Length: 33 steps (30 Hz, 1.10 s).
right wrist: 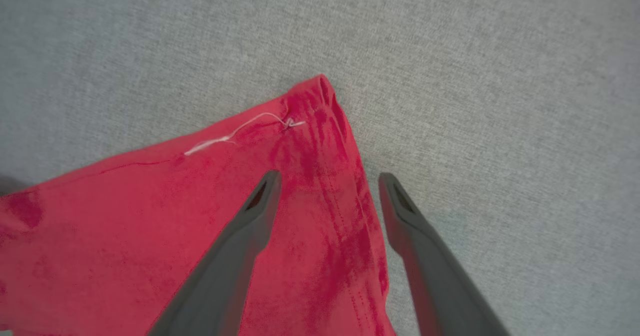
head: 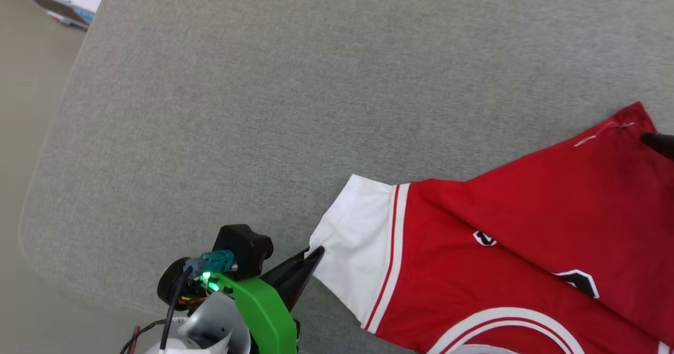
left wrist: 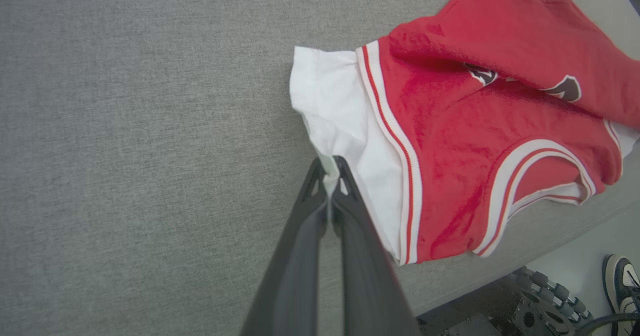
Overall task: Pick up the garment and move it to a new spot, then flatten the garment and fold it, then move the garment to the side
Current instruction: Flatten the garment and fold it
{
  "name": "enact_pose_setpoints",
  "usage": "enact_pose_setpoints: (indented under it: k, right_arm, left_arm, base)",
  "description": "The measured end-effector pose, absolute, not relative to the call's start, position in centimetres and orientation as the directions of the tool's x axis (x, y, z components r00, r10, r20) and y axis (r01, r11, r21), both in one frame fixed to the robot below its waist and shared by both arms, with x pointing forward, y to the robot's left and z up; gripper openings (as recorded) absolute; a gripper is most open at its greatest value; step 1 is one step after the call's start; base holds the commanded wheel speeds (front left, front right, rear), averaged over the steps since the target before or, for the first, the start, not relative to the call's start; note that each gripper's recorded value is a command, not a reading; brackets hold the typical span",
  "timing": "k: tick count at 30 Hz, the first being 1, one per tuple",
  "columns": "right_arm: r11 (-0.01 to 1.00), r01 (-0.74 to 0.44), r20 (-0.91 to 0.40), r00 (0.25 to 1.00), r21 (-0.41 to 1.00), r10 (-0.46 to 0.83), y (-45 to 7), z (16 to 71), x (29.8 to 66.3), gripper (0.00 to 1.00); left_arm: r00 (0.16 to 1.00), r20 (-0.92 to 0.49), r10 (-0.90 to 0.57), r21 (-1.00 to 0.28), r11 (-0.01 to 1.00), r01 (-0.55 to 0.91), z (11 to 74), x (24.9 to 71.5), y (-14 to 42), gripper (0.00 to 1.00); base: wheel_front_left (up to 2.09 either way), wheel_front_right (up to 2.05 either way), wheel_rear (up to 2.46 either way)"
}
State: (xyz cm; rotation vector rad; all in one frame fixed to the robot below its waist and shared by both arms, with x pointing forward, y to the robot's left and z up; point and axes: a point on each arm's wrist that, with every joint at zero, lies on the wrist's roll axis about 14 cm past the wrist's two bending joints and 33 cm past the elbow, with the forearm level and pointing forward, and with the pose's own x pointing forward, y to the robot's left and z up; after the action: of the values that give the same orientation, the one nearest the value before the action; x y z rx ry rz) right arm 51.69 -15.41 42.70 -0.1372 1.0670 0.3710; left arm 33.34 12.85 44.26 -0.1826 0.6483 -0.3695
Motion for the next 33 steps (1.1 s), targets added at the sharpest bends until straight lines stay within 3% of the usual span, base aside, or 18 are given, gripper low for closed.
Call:
enact_pose_setpoints:
  k: [7,14,15,16,17,24,33]
  right_arm:
    - [0.917,-0.393,-0.916,0.338,0.069,0.214,-14.2,38.4,52.5,1.0]
    - [0.911,-0.408,-0.931,0.307,0.058,0.197,-14.0,36.5,53.2,1.0]
    - [0.909,-0.412,-0.934,0.301,0.057,0.195,-14.0,36.4,53.2,0.65]
    - [0.908,-0.414,-0.934,0.299,0.057,0.195,-14.0,36.3,53.2,0.24]
    - [0.908,-0.415,-0.935,0.298,0.057,0.194,-14.1,36.3,53.1,0.0]
    - [0.908,-0.413,-0.904,0.358,0.071,0.233,-13.7,37.1,53.7,0.0]
    - [0.916,-0.396,-0.809,0.514,0.071,0.285,-13.6,40.4,54.7,0.0]
  left_arm:
    - [0.735,-0.574,-0.36,-0.285,0.93,0.232,43.2,33.4,13.6,0.0]
    - [0.729,-0.599,-0.331,-0.281,0.94,0.195,42.3,33.1,14.3,0.0]
    - [0.729,-0.6,-0.329,-0.281,0.94,0.193,42.3,33.1,14.3,0.0]
    - [0.729,-0.601,-0.328,-0.281,0.941,0.192,42.3,33.0,14.4,0.0]
    - [0.729,-0.602,-0.327,-0.28,0.941,0.191,42.2,33.0,14.4,0.0]
    - [0.737,-0.591,-0.328,-0.275,0.941,0.198,42.6,33.1,14.4,0.0]
    - [0.774,-0.54,-0.331,-0.257,0.94,0.222,44.4,33.3,14.5,0.0]
  base:
    - [0.0,0.0,0.0]
    - [0.0,0.0,0.0]
    - [0.0,0.0,0.0]
    - [0.0,0.0,0.0]
    - [0.0,0.0,0.0]
    - [0.0,0.0,0.0]
    - [0.0,0.0,0.0]
